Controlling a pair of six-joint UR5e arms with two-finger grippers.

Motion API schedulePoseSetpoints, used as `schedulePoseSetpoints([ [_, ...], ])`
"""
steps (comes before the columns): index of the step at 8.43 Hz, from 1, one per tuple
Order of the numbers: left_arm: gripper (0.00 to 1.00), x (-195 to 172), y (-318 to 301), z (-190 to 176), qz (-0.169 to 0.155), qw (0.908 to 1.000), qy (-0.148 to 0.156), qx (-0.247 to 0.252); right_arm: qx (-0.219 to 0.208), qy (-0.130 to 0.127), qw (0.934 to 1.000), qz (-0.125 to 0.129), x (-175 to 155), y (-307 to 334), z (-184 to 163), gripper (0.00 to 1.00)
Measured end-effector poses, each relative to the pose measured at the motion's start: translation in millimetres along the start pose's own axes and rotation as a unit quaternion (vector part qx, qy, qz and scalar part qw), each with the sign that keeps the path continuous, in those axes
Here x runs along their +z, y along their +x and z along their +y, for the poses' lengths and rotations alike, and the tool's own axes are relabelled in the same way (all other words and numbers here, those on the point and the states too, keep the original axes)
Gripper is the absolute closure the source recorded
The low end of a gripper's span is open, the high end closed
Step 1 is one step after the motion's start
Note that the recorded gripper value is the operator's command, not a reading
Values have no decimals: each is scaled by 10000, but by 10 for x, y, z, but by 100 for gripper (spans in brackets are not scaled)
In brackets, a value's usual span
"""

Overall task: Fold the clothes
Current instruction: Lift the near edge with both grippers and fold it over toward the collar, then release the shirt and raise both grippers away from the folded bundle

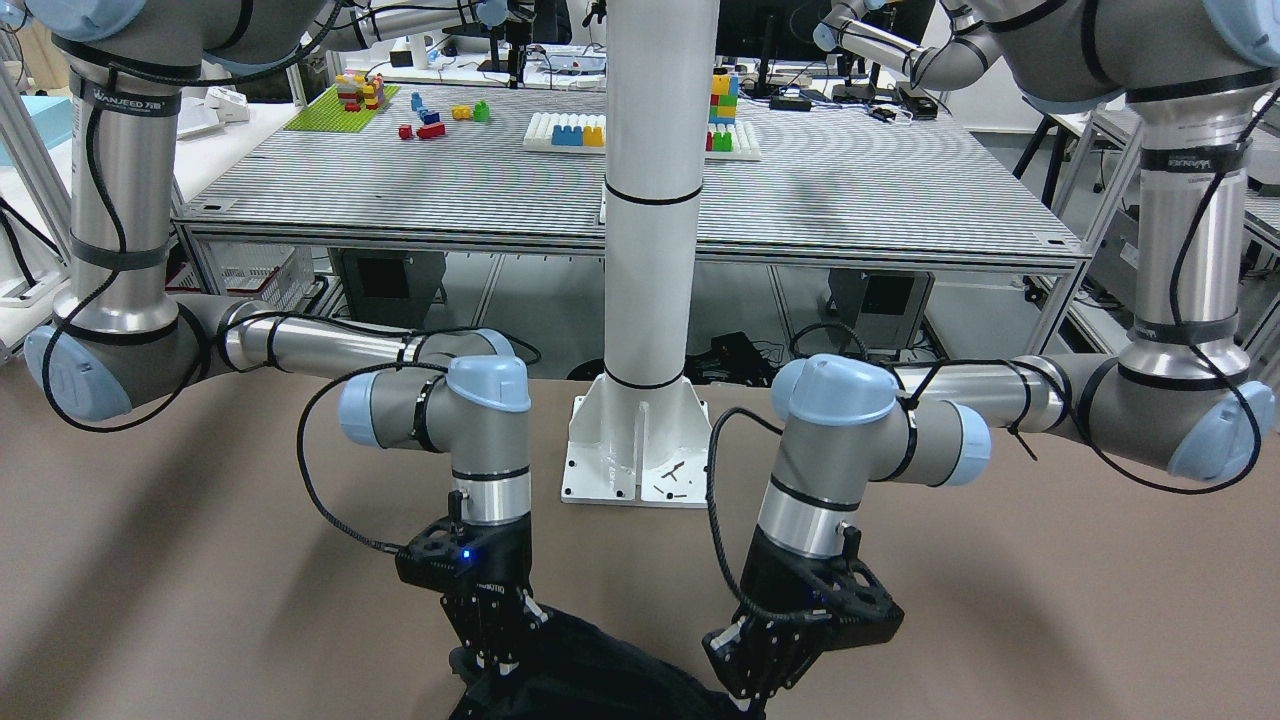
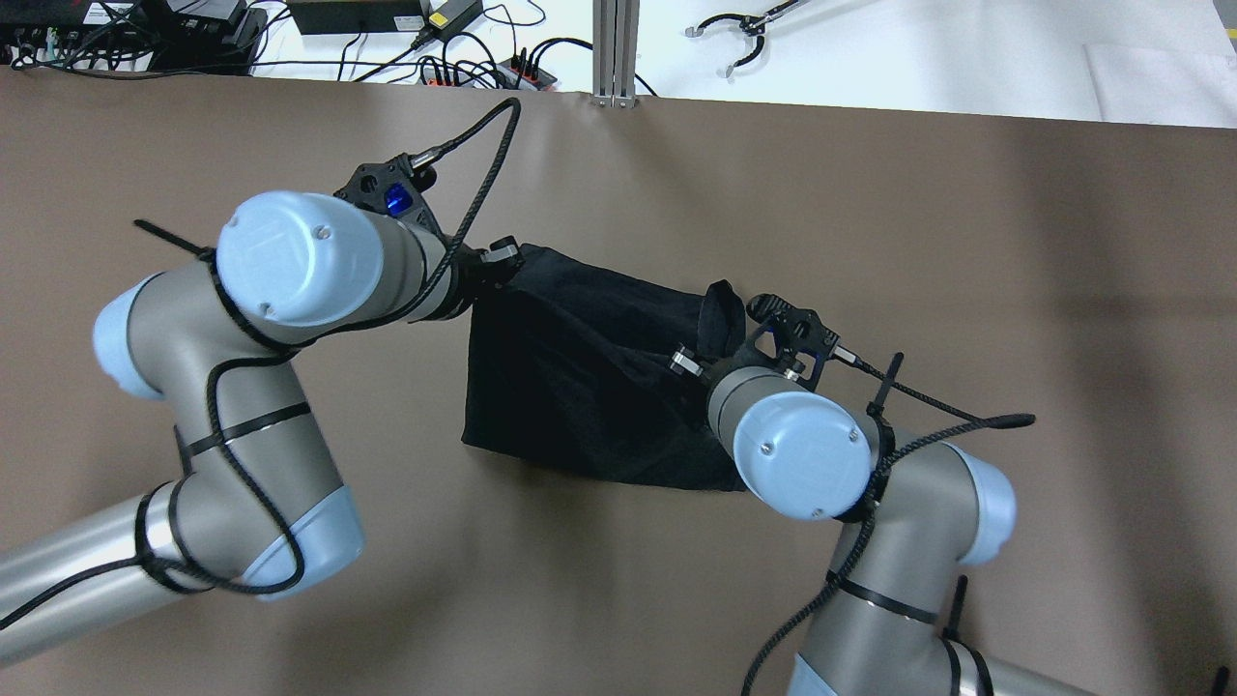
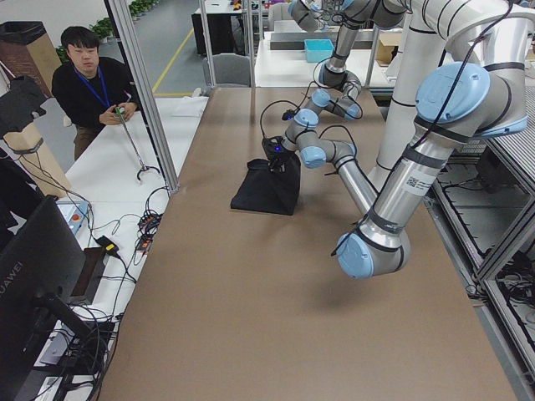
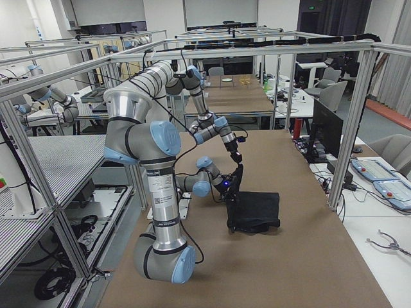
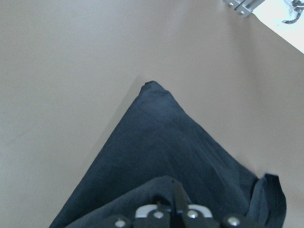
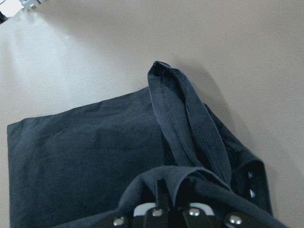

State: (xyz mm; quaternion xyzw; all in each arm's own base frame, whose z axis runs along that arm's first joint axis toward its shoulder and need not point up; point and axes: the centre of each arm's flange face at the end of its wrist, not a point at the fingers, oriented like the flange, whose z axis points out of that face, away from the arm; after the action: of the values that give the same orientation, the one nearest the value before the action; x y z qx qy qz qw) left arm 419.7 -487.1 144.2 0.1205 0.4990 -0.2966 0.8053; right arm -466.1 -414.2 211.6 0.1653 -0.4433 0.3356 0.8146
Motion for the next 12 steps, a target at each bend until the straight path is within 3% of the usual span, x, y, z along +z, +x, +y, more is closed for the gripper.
schedulePoseSetpoints([
  [1,100,265,155,-170,-185,9997,117,54,-71,107,9999,73,320,-93,-115,100],
  [2,84,540,293,-330,-382,9990,212,124,-207,191,9995,107,668,-135,-238,62],
  [3,14,816,403,-480,-542,9979,284,195,-340,197,9991,152,997,-123,-397,9],
  [4,6,1115,465,-600,-590,9974,327,261,-452,194,9986,205,1212,-98,-585,7],
  [6,6,1336,570,-815,-336,9981,280,434,-622,-15,9979,178,1259,-145,-1012,7],
  [8,6,1124,673,-1092,-43,9991,-92,418,-578,-461,9972,-146,909,-324,-1369,10],
  [9,6,1023,685,-1172,48,9988,-244,415,-542,-620,9961,-316,684,-412,-1376,28],
  [10,6,986,676,-1202,78,9985,-314,431,-465,-802,9949,-407,530,-476,-1181,73],
  [11,6,989,636,-1214,72,9984,-350,445,-350,-1023,9932,-436,451,-521,-825,100],
  [12,6,1003,599,-1217,59,9983,-364,452,-275,-1174,9918,-414,433,-528,-444,100],
])
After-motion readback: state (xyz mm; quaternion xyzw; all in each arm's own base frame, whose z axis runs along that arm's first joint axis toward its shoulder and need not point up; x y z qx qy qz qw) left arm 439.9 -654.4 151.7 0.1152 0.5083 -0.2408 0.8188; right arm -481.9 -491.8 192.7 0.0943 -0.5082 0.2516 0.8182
